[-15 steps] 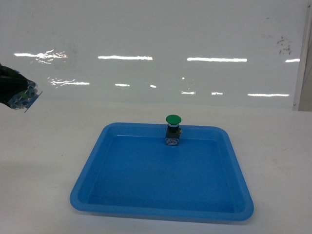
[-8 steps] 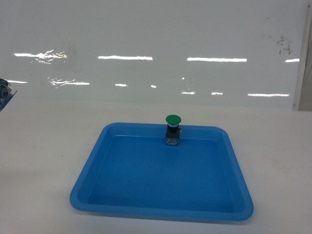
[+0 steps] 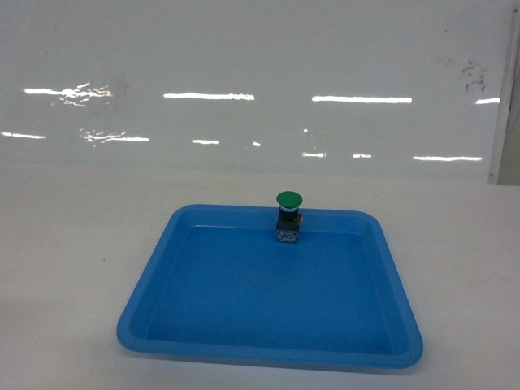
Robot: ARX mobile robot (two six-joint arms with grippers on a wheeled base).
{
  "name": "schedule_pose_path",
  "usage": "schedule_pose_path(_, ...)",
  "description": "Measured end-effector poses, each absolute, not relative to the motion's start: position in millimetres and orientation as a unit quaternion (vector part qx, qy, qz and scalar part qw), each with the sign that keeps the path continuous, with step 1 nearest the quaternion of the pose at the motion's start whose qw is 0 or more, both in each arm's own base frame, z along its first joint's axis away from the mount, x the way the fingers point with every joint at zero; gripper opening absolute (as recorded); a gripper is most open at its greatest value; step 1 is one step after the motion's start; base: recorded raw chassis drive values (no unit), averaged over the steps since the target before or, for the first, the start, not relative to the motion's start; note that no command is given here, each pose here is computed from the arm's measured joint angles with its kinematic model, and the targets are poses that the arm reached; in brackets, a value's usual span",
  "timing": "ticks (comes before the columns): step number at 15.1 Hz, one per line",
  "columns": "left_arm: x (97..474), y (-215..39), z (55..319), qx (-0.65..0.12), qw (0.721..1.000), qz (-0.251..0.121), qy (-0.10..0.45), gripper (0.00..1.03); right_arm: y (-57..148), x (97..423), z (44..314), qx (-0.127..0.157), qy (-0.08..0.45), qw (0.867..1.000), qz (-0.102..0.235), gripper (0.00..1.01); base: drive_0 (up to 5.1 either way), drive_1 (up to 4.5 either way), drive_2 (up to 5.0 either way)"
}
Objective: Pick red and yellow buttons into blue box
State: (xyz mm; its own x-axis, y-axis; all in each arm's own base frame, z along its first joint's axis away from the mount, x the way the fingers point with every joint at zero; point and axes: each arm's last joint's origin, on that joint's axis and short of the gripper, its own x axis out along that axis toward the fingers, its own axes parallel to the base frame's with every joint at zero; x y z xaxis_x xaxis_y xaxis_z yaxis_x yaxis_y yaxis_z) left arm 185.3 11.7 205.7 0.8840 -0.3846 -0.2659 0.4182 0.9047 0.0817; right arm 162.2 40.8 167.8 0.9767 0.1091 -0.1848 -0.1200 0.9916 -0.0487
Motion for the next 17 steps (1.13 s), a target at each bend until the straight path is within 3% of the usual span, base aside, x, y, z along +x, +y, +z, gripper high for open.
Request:
schedule_pose_path(7,181.0,10.8,205.0,0.089,0.966,-0.208,0.127,0.24,40.8,162.2,167.8,-0.03,0.091,0.994,0.058,0.31,0.0,0.0,0.0)
schedule_pose_path(14,181.2,11.2,204.5,0.089,0.966,-0.206,0.129,0.24,40.8,162.3,167.4,-0.03,0.093,0.994,0.058,0.31,0.2,-3.75,4.1)
schedule_pose_path(17,181.0,10.9,204.9,0.09,0.966,-0.208,0.127,0.24,40.8,162.2,167.9,-0.03,0.091,0.994,0.058,0.31,3.7,-4.81,0.6)
